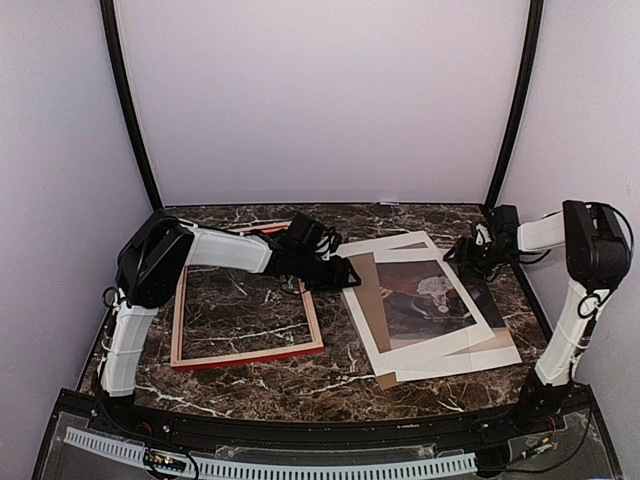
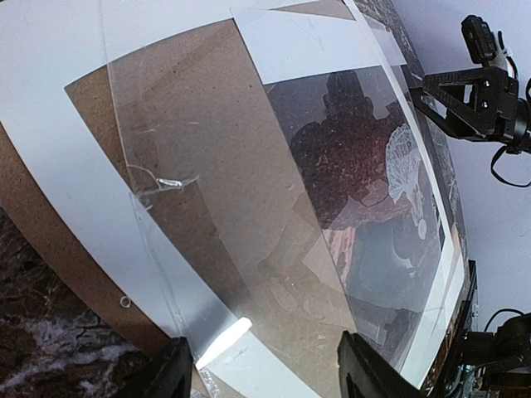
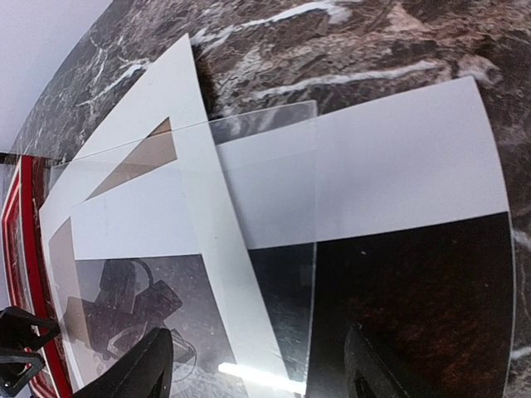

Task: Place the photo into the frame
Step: Pick up the glass panel from the photo.

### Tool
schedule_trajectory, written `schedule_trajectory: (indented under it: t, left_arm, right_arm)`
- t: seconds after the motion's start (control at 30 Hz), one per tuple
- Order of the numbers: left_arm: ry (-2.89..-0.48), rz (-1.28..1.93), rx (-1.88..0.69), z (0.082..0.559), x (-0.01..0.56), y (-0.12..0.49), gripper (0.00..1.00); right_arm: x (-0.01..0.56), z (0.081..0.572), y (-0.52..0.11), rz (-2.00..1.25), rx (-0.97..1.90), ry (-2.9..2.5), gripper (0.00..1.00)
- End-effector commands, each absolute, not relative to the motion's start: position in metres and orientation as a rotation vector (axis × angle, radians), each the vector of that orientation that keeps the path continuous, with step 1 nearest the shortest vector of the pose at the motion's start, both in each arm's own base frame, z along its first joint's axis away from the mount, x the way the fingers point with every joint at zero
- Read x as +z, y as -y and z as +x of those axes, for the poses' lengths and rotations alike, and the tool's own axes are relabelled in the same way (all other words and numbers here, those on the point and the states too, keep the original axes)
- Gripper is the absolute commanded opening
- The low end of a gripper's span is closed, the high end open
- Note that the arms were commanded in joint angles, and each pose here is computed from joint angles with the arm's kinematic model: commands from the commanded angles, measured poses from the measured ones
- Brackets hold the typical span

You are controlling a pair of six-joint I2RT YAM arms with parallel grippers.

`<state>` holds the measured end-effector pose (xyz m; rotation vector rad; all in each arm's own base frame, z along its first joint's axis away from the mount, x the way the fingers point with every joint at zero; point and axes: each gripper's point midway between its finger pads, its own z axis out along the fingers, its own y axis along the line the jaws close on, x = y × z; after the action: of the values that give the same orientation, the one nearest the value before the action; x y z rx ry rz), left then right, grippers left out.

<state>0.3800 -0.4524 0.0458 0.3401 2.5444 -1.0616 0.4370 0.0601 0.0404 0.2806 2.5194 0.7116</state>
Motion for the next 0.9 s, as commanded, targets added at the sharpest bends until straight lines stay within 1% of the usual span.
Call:
schedule_trajectory:
  t: [0.0,0.23,0.4,0.57,0.73,0.87]
  left_arm:
    - [-2.693,0.334,-0.934,0.359,0.007,0.432,0.63]
    - [-2.704,0.321,-0.918,0.359,0.003,0.429,0.63]
    - [-2.712,0.304,-0.912,0.358,0.000,0.427,0.63]
    - [-2.720,0.292,-0.907,0.357,-0.002,0.426,0.63]
    - [-2.724,0.291,-0.916,0.354,-0.004,0.426,0.63]
    - [-2.724,0.287,-0.925,0.354,-0.004,0.426,0.62]
  right_arm:
    - [0.038,0.438,-0.080,0.268,0.835,-2.521,0.70]
    - [0.049,0.422,-0.100,0.314,1.040,-2.468,0.61]
    - [0.072,0.428,-0.101,0.265,1.061,-2.387,0.58]
    - [0.083,0.433,-0.096,0.200,0.982,-2.376,0.59]
    - [0.087,0.434,-0.090,0.155,0.897,-2.389,0.64]
    - [0.092,0.433,-0.093,0.123,0.899,-2.384,0.66]
